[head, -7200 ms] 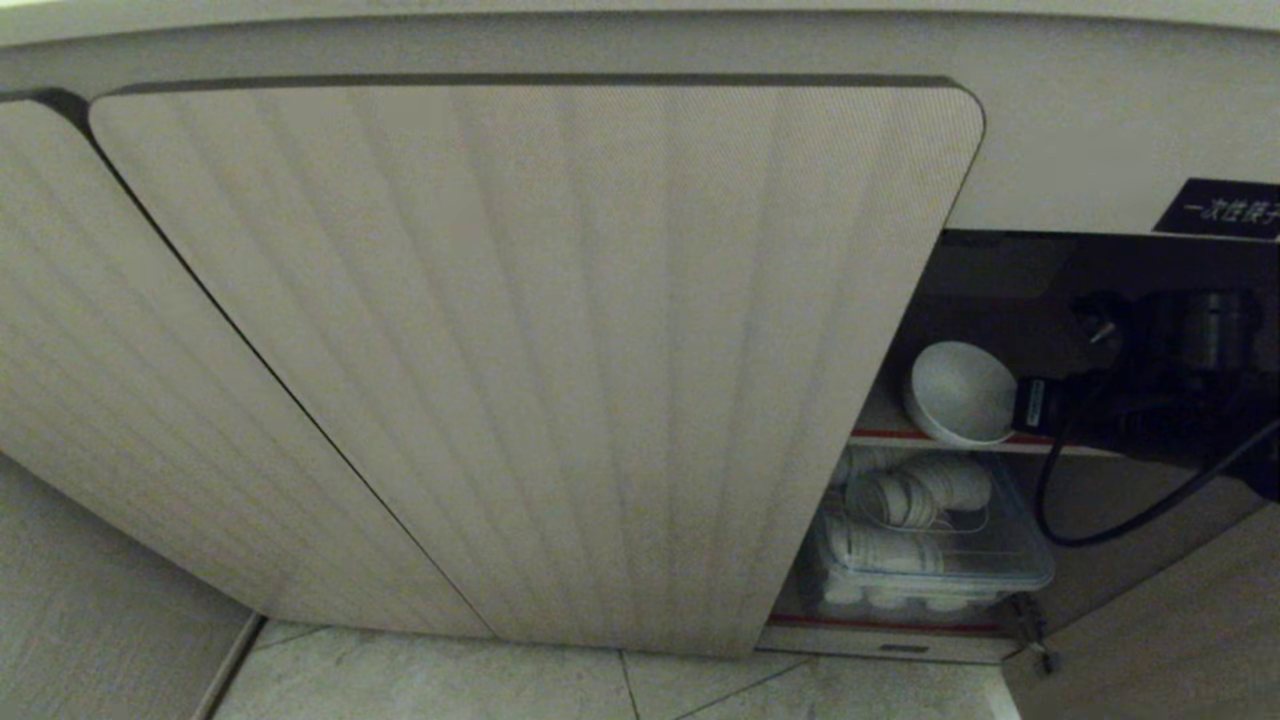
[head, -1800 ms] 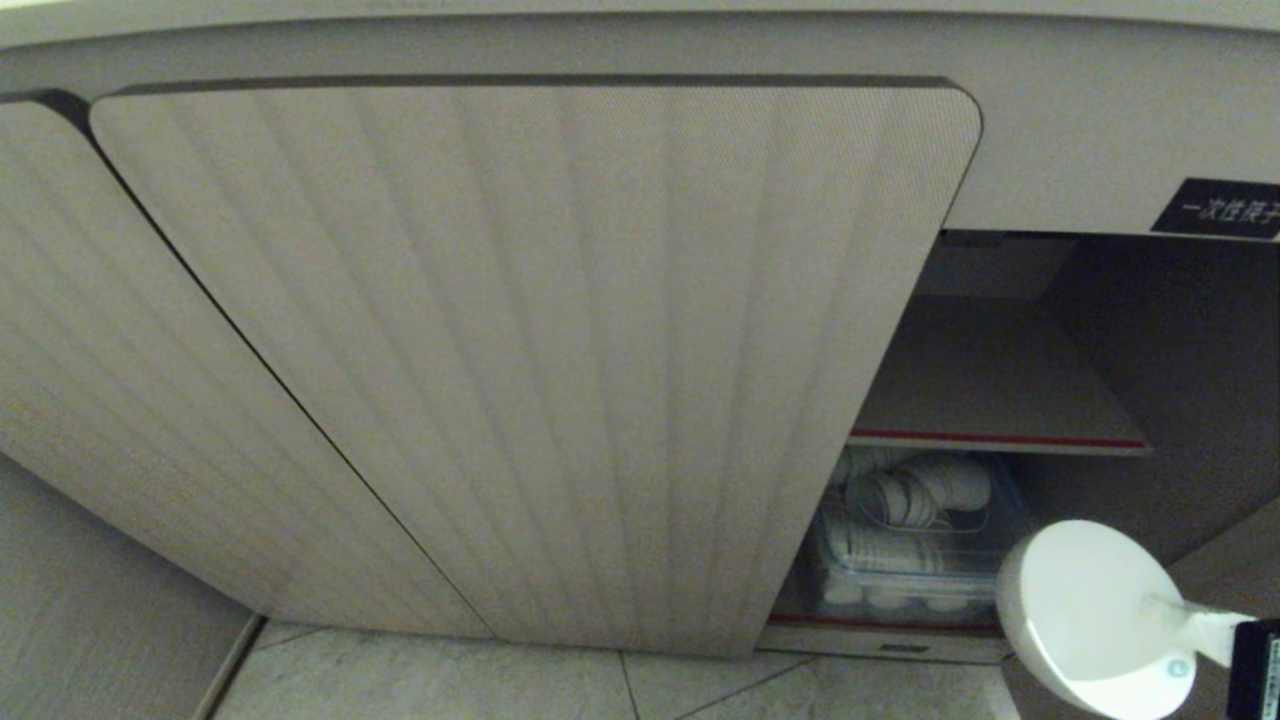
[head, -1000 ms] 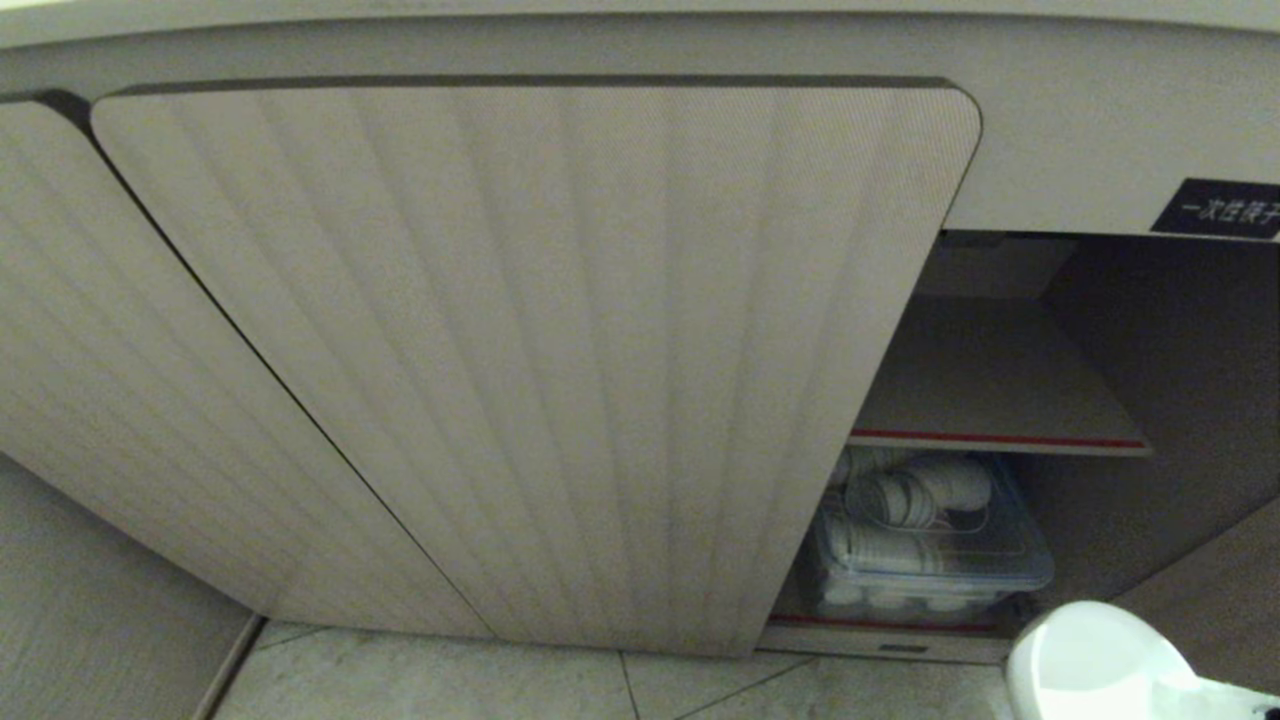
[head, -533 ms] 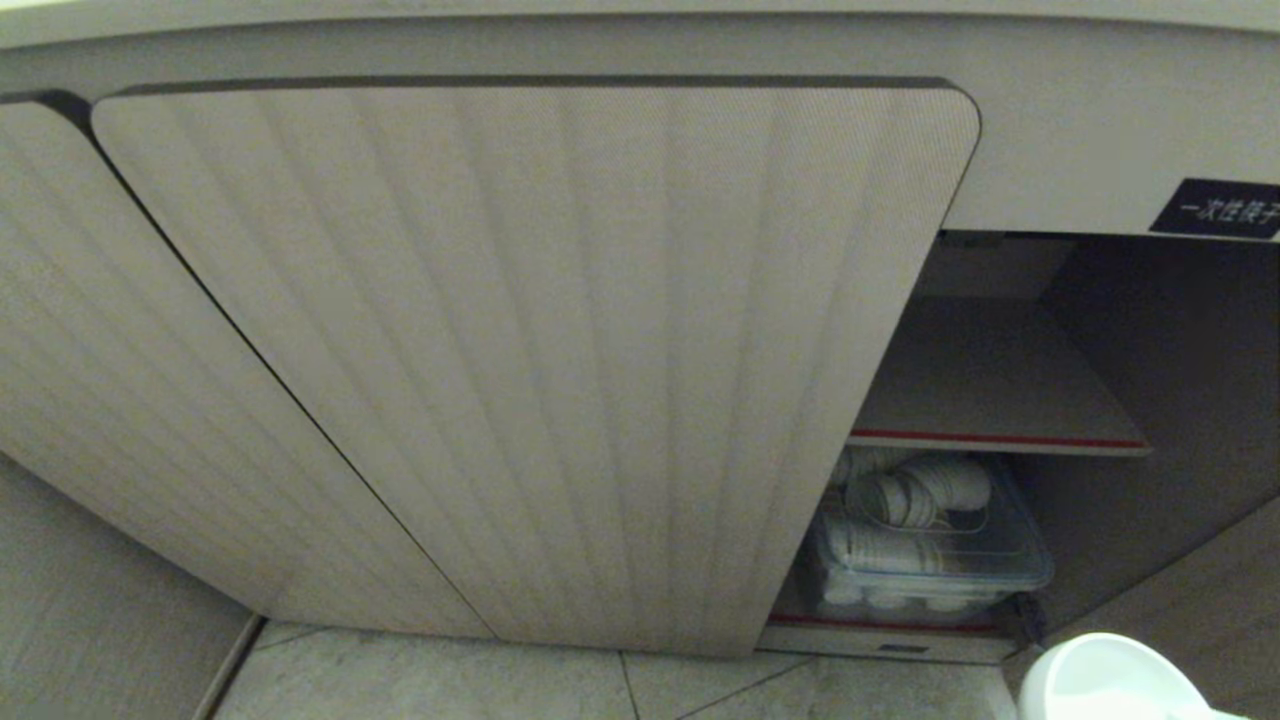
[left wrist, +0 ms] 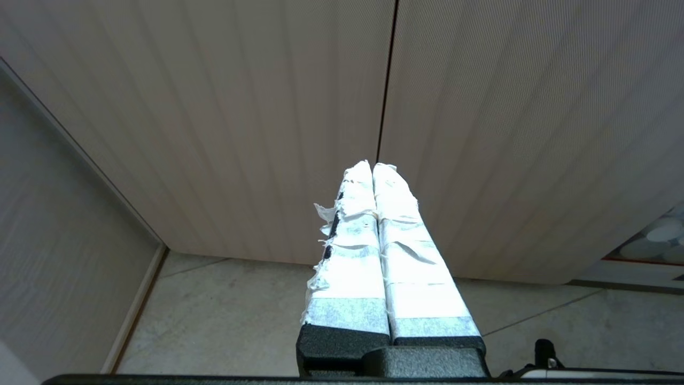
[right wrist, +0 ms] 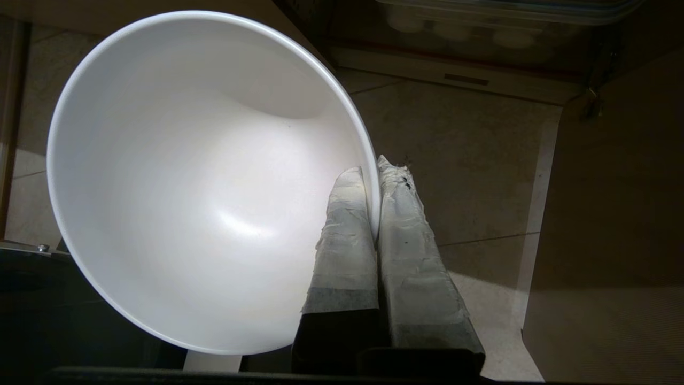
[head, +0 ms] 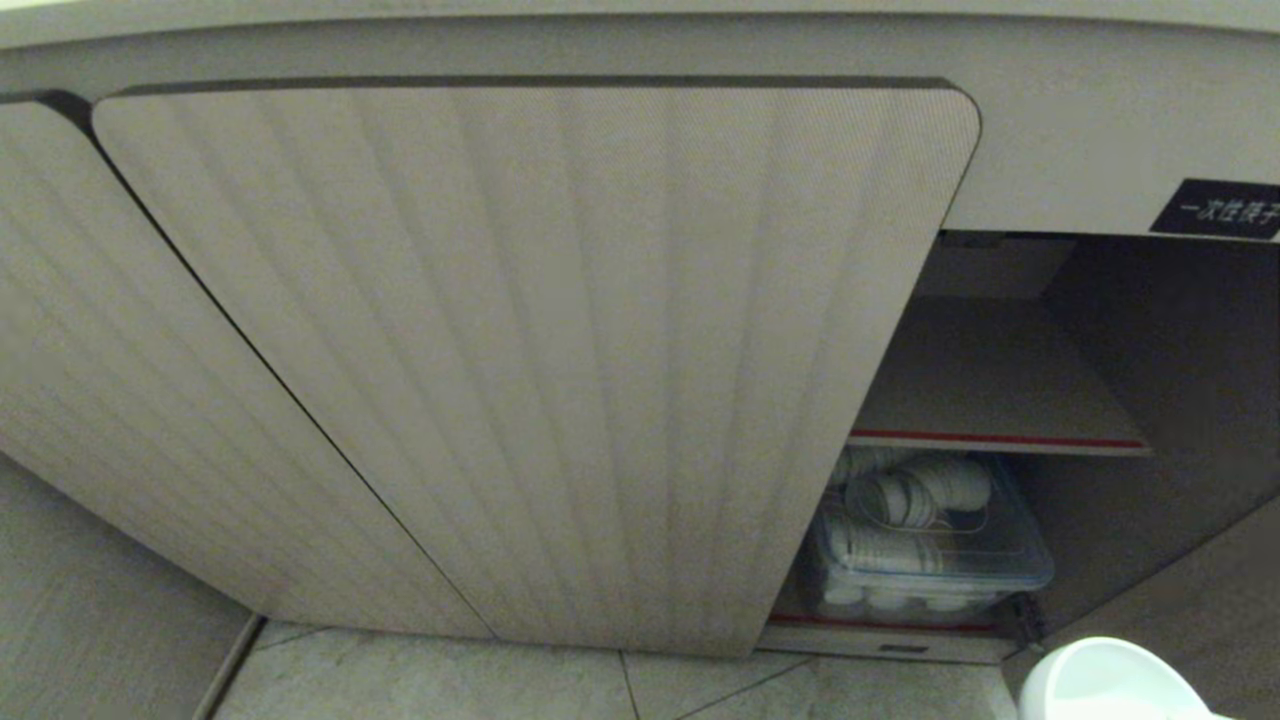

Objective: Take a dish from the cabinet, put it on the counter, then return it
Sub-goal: Place it on the table

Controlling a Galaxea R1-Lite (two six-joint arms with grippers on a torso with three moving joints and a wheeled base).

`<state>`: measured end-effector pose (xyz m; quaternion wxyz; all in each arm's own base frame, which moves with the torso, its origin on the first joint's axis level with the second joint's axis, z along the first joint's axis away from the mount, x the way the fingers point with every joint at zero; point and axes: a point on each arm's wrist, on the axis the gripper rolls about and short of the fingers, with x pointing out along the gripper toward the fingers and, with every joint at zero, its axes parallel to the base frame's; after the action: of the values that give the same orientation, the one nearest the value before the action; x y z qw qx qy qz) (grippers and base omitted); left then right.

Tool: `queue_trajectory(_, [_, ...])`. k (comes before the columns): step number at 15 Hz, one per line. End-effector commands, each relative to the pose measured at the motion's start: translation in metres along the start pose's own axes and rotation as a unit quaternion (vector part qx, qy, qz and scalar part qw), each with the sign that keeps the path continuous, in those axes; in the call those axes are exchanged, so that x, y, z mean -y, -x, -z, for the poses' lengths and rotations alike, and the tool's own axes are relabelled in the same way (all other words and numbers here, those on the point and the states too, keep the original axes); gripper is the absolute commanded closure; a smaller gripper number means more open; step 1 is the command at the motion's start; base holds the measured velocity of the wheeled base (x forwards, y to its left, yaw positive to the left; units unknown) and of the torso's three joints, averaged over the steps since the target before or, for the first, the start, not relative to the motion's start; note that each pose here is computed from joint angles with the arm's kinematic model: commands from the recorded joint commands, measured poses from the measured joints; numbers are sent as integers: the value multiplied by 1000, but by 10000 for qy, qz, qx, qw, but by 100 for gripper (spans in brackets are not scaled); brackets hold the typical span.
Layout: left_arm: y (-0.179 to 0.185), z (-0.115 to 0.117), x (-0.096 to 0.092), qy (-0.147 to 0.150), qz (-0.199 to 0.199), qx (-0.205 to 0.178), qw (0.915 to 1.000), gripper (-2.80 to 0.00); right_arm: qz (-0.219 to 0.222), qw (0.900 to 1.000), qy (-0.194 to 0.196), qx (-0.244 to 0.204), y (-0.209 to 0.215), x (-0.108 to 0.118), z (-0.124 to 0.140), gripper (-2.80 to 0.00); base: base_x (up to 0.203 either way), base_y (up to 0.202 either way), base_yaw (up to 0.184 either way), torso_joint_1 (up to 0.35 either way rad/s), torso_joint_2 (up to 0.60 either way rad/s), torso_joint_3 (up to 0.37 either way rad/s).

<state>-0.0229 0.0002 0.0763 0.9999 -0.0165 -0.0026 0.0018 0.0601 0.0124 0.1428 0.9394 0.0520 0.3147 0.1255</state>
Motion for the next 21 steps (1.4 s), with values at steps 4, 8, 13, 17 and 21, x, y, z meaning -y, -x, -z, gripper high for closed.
queue_trajectory(4, [0, 0, 0, 4, -4, -1, 10000, 0, -5, 10000, -7, -35, -1, 0, -1, 0, 0, 0, 0, 0, 0, 0])
queue_trajectory(8, [0, 0, 0, 4, 3, 1, 10000, 0, -33, 10000, 17, -4, 0, -1, -1, 0, 0, 0, 0, 0, 0, 0])
queue_trajectory(13, [0, 0, 0, 4, -5, 5, 10000, 0, -65, 10000, 43, 15, 4, -1, 3, 0, 0, 0, 0, 0, 0, 0])
queue_trajectory(17, [0, 0, 0, 4, -5, -2, 10000, 0, -79, 10000, 49, -22, 10, -2, 9, 0, 0, 0, 0, 0, 0, 0])
queue_trajectory(21, [0, 0, 0, -4, -5, 1, 10000, 0, -92, 9999, 65, -25, 14, -2, 12, 0, 0, 0, 0, 0, 0, 0])
